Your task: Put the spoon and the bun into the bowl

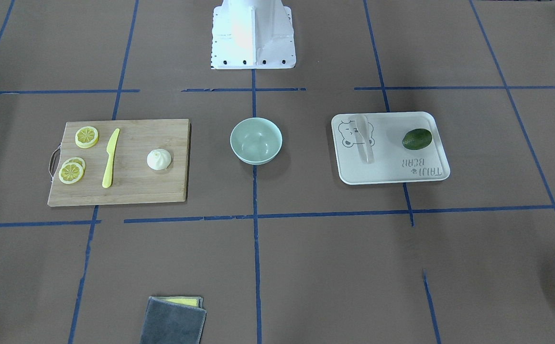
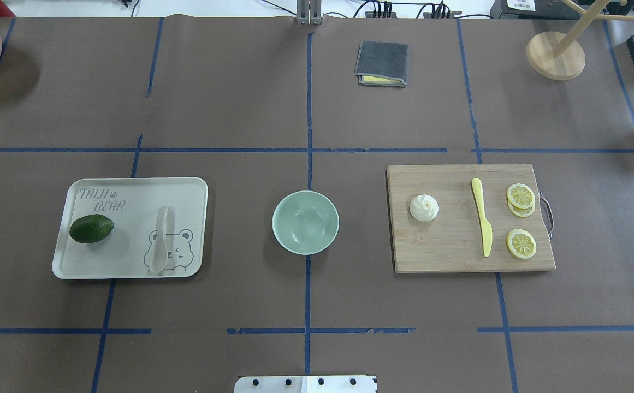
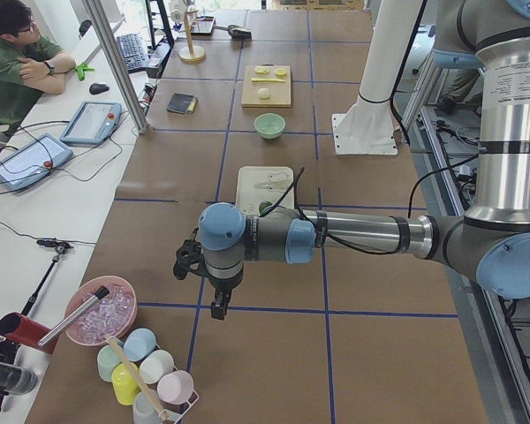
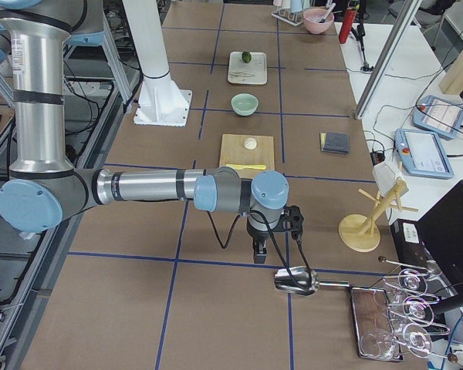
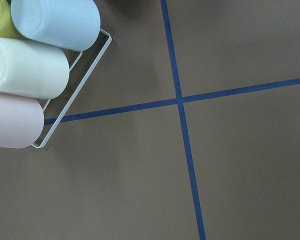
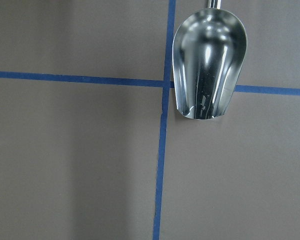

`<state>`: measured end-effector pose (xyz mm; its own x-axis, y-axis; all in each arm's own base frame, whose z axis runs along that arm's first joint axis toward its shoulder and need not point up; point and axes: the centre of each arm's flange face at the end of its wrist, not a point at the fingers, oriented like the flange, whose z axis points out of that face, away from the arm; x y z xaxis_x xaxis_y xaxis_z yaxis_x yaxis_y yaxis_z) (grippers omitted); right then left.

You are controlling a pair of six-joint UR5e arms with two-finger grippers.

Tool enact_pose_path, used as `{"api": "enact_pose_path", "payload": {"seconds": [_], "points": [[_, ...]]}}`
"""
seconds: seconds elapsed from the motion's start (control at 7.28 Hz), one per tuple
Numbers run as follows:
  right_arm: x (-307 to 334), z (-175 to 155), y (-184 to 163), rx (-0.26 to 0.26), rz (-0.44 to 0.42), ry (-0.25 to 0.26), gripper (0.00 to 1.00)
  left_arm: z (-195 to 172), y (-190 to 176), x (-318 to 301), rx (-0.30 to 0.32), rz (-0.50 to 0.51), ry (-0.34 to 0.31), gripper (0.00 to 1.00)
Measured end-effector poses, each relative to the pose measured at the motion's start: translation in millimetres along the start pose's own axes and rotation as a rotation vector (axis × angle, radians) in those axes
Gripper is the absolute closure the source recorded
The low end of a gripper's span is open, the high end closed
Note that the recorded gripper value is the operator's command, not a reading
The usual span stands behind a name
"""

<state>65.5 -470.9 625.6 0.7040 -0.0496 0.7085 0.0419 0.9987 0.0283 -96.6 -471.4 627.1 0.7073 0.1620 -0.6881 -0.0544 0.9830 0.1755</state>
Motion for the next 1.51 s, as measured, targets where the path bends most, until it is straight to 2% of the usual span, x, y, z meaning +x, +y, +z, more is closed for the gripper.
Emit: {"api": "enact_pose_path", "payload": {"seconds": [0.41, 0.82, 0.96, 1.37, 1.51], "points": [[-4, -4, -4, 0.008, -0.008, -0.002, 0.00, 2, -3, 5, 0.016, 0.027, 0.012, 0.00], [-22, -17, -23, 0.036, -0.047, -0.001, 0.00, 4, -23, 36, 0.100, 0.182, 0.005, 0.00], [-40, -24, -41, 0.050, -0.083, 0.001, 0.00, 0, -31, 47, 0.161, 0.257, -0.003, 0.00], [-82, -48, -77, 0.097, -0.159, 0.001, 0.00, -28, -49, 80, 0.432, 0.532, -0.032, 0.00], [-88, -54, -81, 0.107, -0.169, 0.000, 0.00, -40, -59, 97, 0.496, 0.569, -0.018, 0.00]]}}
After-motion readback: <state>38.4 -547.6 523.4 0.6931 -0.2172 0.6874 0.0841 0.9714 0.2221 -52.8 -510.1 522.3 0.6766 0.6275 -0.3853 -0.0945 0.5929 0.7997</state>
